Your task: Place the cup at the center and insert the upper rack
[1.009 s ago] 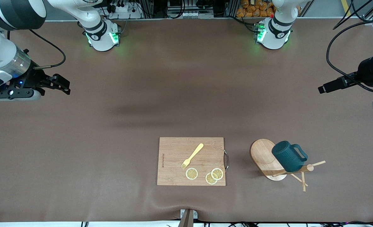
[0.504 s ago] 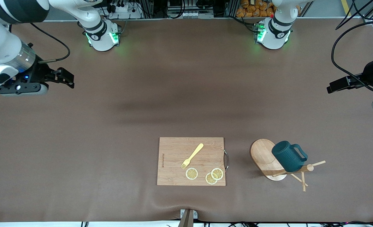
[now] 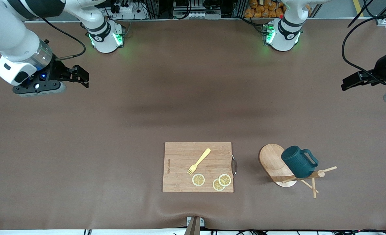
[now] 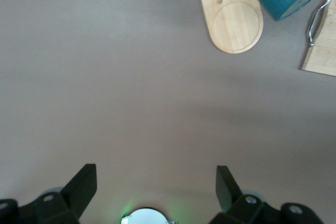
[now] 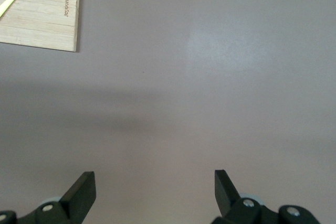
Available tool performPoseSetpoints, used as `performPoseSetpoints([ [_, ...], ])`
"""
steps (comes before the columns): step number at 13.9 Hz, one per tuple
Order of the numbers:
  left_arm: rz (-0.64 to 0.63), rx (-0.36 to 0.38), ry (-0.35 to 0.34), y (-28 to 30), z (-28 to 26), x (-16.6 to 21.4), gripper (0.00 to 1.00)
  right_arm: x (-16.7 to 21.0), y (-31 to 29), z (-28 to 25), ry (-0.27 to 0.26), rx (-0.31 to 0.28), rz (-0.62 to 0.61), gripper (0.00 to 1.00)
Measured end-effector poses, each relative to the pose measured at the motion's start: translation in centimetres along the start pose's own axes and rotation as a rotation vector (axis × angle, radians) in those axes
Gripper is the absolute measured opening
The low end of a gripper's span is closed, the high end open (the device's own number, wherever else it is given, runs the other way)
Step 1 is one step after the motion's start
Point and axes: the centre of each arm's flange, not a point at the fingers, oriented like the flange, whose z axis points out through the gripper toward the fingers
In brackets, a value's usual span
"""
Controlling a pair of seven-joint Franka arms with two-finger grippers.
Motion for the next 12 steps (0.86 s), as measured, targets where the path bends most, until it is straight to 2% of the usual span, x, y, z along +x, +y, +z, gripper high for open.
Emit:
performPoseSetpoints([
  [8, 0.003, -0.004, 0.068, -0.6, 0.6, -4.8, 1.0, -0.7, 2.2, -0.7, -0.022, 0.002, 0.039, 1.0],
  [12, 0.014, 0.006, 0.103, -0.1, -0.3, -5.7, 1.0, -1.4, 4.6, -1.3, -0.04, 0.0, 0.081, 1.0],
])
